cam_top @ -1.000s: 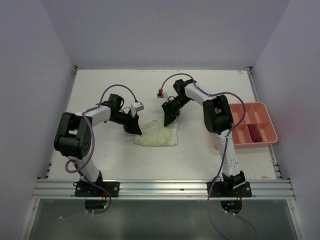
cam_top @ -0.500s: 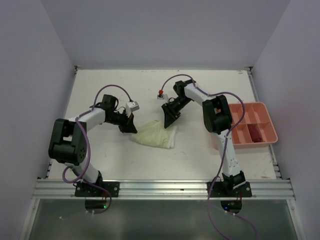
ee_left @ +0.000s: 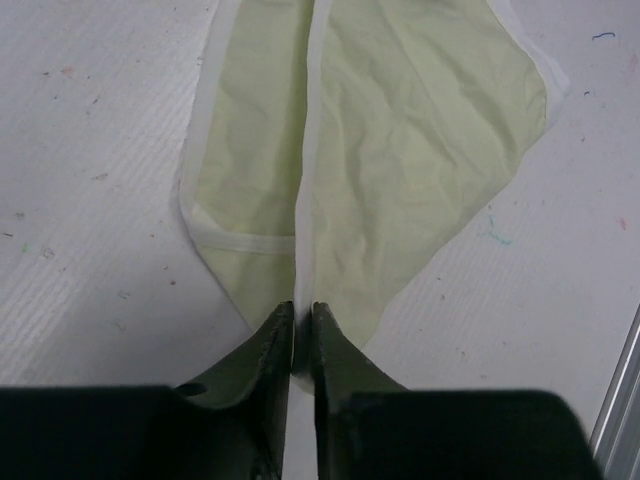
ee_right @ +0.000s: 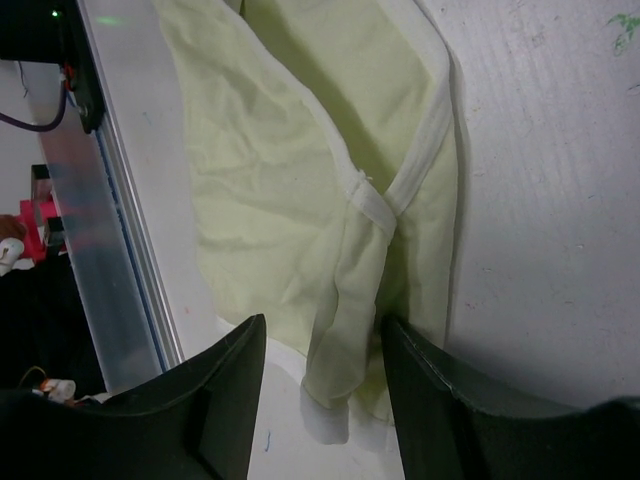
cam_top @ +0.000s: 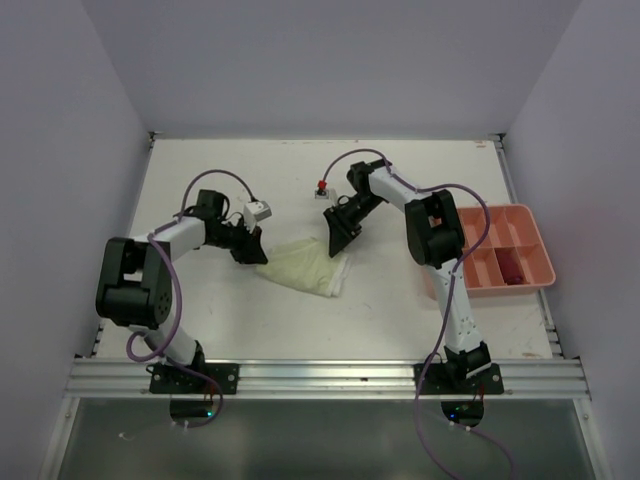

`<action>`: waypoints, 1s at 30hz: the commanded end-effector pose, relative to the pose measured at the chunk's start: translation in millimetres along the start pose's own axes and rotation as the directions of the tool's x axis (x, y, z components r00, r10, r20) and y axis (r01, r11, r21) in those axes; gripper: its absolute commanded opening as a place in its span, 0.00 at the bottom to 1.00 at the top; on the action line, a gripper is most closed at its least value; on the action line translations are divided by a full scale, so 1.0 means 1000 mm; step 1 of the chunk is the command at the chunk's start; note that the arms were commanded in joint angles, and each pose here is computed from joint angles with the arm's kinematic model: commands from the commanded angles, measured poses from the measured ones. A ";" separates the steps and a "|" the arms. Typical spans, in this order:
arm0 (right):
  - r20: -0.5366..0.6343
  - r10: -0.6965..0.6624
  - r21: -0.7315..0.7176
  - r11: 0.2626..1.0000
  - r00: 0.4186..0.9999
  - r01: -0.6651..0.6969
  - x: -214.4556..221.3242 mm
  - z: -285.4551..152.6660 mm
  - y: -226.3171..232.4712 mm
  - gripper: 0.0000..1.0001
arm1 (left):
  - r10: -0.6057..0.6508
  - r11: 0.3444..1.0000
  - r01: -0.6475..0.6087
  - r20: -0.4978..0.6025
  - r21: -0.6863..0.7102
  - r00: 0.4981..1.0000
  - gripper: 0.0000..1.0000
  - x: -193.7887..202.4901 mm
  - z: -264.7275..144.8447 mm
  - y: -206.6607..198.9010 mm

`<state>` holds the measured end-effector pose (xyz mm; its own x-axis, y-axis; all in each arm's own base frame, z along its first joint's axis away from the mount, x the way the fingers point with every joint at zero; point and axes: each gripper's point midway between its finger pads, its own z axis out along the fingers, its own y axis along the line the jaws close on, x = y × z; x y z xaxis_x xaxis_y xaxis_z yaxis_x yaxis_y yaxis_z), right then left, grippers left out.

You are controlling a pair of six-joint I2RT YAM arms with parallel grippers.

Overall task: Roll the underwear
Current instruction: Fold the underwear

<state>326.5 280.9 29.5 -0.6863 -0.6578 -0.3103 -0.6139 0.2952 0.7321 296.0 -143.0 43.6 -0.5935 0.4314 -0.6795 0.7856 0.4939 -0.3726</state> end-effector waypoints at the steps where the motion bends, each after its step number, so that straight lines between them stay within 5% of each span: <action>1: -0.066 0.044 0.033 0.999 0.997 -0.042 0.021 0.006 -0.017 0.54 | 0.008 1.000 -0.007 0.021 -0.015 1.000 0.21 -0.008 0.000 0.009; 2: -0.065 0.046 0.028 0.999 0.997 -0.045 0.021 0.007 -0.016 0.52 | 0.004 1.000 -0.003 0.020 -0.014 1.000 0.38 -0.009 0.001 0.011; 3: -0.066 0.052 0.027 0.998 0.996 -0.050 0.023 0.007 -0.016 0.50 | 0.006 1.000 -0.006 0.022 -0.019 1.000 0.43 -0.011 0.001 0.013; 7: -0.054 0.117 0.049 0.992 0.992 -0.114 0.028 0.006 -0.009 0.24 | 0.082 0.991 -0.073 0.075 -0.108 0.994 0.49 -0.049 -0.011 0.032; 10: 0.007 0.167 0.107 0.980 0.986 -0.167 0.032 0.004 -0.009 0.19 | 0.148 0.974 -0.124 0.115 -0.191 0.982 0.51 -0.082 -0.027 0.047; 15: 0.168 0.217 0.092 0.968 0.962 -0.235 0.022 -0.001 0.007 0.35 | 0.207 0.947 -0.159 0.152 -0.278 0.966 0.55 -0.115 -0.050 0.061; 17: 0.240 0.217 0.095 0.965 0.946 -0.245 0.006 -0.013 0.020 0.50 | 0.212 0.951 -0.163 0.170 -0.264 0.962 0.55 -0.122 -0.055 0.055; 20: 0.308 0.194 0.123 0.963 0.931 -0.241 -0.010 -0.031 0.031 0.54 | 0.176 0.982 -0.157 0.211 -0.106 0.962 0.55 -0.118 -0.051 0.023; 25: 0.374 0.095 0.240 0.951 0.923 -0.195 -0.027 -0.070 0.044 0.81 | 0.049 0.985 -0.095 0.289 0.147 0.956 0.54 -0.098 -0.042 -0.033; 30: 0.357 -0.023 0.244 0.967 0.934 -0.069 -0.031 -0.082 0.060 0.72 | -0.107 0.953 0.030 0.241 0.301 0.965 0.50 -0.070 -0.021 -0.064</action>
<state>340.6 260.7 107.9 -0.8146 -0.3651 -0.4507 -0.5795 0.5457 0.6053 309.9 -169.4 119.3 -0.5471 0.2458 -0.8002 0.8160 0.3696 -0.4443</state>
